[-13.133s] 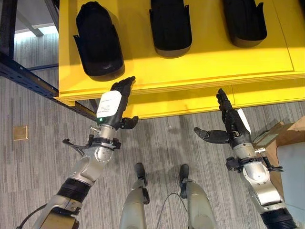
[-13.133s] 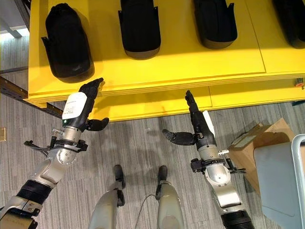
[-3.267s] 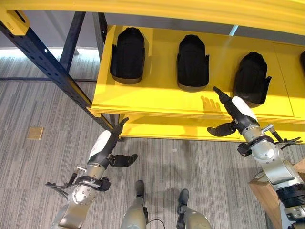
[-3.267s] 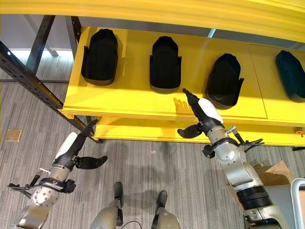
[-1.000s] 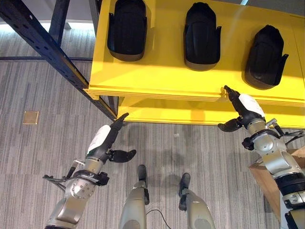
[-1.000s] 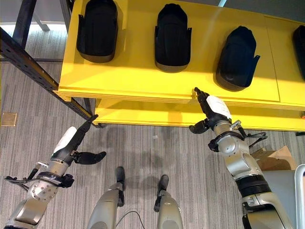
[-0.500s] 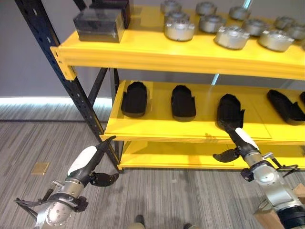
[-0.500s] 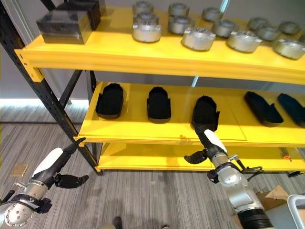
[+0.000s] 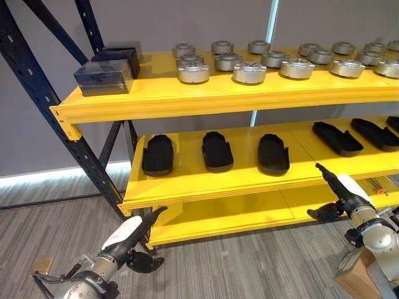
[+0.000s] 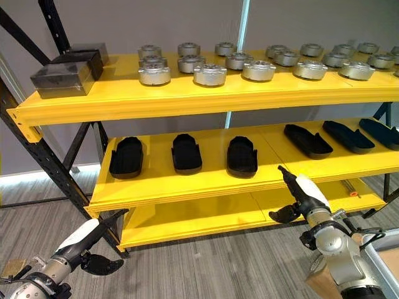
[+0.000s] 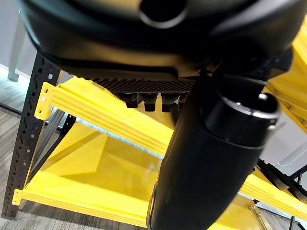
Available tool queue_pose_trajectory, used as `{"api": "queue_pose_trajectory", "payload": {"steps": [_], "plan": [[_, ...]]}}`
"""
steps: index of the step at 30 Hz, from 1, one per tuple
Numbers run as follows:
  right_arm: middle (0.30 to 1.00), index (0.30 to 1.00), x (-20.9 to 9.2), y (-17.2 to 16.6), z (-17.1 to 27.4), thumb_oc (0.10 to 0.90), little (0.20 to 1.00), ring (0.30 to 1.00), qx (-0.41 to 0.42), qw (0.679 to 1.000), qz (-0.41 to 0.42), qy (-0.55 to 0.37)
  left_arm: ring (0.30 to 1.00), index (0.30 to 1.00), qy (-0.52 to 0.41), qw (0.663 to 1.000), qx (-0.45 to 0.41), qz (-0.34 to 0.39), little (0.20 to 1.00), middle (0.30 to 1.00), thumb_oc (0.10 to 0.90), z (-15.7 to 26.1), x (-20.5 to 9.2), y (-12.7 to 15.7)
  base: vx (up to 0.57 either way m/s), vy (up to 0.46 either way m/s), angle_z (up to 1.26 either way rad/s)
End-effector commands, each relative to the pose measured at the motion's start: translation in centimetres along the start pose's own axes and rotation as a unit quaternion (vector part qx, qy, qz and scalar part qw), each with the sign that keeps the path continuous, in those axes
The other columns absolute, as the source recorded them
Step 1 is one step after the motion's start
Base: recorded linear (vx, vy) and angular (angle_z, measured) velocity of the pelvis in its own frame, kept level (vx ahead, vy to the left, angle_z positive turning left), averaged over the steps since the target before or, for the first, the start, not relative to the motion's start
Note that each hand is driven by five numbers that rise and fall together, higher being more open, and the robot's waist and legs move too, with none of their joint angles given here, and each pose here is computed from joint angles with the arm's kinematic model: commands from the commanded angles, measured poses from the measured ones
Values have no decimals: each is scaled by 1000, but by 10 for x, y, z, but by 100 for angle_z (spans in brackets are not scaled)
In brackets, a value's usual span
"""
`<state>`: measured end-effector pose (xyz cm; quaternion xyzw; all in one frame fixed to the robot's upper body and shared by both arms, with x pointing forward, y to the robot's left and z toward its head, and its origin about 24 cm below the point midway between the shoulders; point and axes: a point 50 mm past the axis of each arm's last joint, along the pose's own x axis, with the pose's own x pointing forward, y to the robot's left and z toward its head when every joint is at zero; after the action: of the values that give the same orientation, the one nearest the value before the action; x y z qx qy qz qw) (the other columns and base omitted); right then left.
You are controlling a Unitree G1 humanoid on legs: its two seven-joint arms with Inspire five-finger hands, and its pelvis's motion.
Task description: Move parts from the plastic box to the shelf.
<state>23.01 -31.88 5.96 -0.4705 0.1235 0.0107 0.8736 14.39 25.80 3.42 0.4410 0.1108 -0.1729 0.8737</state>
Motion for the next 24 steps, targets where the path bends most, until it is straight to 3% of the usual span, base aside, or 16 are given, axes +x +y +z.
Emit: {"api": "queue_pose_trajectory", "payload": {"steps": [1, 9, 24], "plan": [[1000, 1000, 11, -58, 46, 900, 1000, 1000, -31, 989, -99, -107, 1000, 1000, -83, 996, 27, 37, 1000, 1000, 900, 25, 4, 23, -2, -16, -8], [1000, 1000, 12, -50, 44, 900, 1000, 1000, -23, 991, -86, -103, 1000, 1000, -94, 994, 38, 36, 1000, 1000, 900, 30, 6, 25, -8, -13, -2], [1000, 1000, 38, -61, 90, 900, 1000, 1000, -40, 979, -113, -165, 1000, 1000, -153, 984, 66, 62, 1000, 1000, 900, 53, 29, 41, -116, -3, 2]]}}
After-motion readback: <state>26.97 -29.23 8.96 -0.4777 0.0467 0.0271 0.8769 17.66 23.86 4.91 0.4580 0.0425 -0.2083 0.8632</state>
